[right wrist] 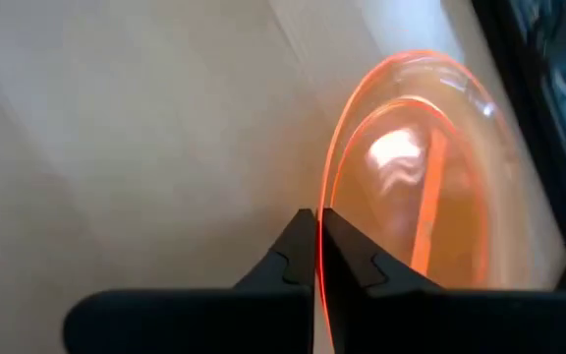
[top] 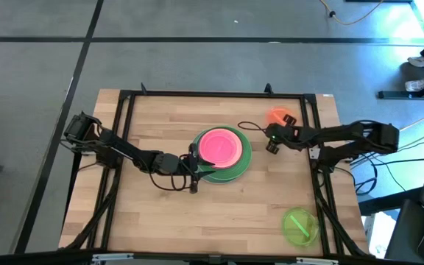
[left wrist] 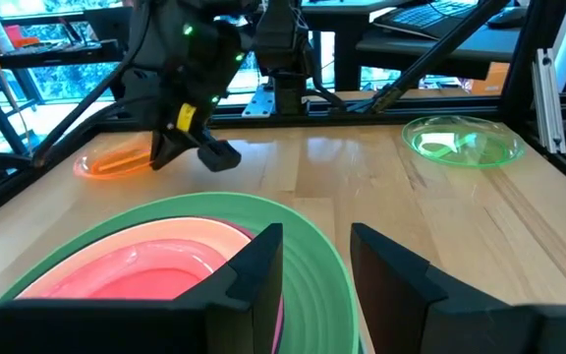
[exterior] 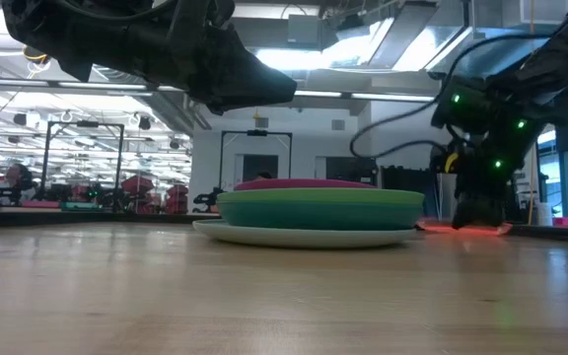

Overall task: Stack plastic plates
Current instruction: Stack the orange plate on top of the light pink plate

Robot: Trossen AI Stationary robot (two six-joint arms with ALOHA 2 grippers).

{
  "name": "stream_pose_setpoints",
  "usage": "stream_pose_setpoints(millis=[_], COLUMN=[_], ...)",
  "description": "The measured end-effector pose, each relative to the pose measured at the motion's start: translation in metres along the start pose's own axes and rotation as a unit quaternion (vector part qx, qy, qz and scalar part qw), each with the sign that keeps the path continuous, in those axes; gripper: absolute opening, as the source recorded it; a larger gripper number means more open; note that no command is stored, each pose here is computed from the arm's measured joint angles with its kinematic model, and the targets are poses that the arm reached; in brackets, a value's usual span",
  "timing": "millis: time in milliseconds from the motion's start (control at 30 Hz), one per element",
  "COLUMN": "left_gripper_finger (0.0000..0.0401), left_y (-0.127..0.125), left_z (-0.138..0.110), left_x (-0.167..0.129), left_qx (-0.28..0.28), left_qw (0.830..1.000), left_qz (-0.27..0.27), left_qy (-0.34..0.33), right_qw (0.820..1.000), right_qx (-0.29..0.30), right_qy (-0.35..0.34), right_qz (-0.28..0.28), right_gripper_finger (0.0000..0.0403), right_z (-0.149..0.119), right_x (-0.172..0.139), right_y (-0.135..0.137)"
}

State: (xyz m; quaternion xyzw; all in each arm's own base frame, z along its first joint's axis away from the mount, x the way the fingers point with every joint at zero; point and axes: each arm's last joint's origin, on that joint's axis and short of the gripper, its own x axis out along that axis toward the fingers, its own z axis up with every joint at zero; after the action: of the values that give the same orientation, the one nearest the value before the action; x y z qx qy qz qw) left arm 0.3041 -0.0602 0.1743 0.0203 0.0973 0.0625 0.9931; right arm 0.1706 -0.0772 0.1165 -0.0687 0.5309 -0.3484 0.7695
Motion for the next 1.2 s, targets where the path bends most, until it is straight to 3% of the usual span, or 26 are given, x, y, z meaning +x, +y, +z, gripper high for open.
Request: stream_pose_setpoints(millis=[300,633,1033,1200], left_gripper_finger=[0.0114,0.0115,0.0115,0.0115], left_y=[0.000,0.000,0.000,0.000], left_z=[0.000,0.000,0.000,0.000], left_x=[0.000,0.000,0.000,0.000], left_qx=[0.000,0.001,0.000,0.000], left_qw=[1.000,1.000,1.000,1.000], left_qz=[0.000,0.000,0.000,0.000], left_qy=[0.000,0.000,0.000,0.000], right_qw=[0.993,0.966,0.905,0.884], right_qx=[-0.039,-0.125,-0.128,-0.121], right_qy=[-0.113,-0.219,-0.348,-0.383], right_qz=[0.023,0.061,0.207,0.240], right_gripper_finger=[0.0002,0.0001,0.0000,0.0000], right_z=[0.018,0.050,0.069,0.077], right_x=[-0.040,-0.083,-0.111,-0.112], right_y=[0.008,0.027,0.044,0.049])
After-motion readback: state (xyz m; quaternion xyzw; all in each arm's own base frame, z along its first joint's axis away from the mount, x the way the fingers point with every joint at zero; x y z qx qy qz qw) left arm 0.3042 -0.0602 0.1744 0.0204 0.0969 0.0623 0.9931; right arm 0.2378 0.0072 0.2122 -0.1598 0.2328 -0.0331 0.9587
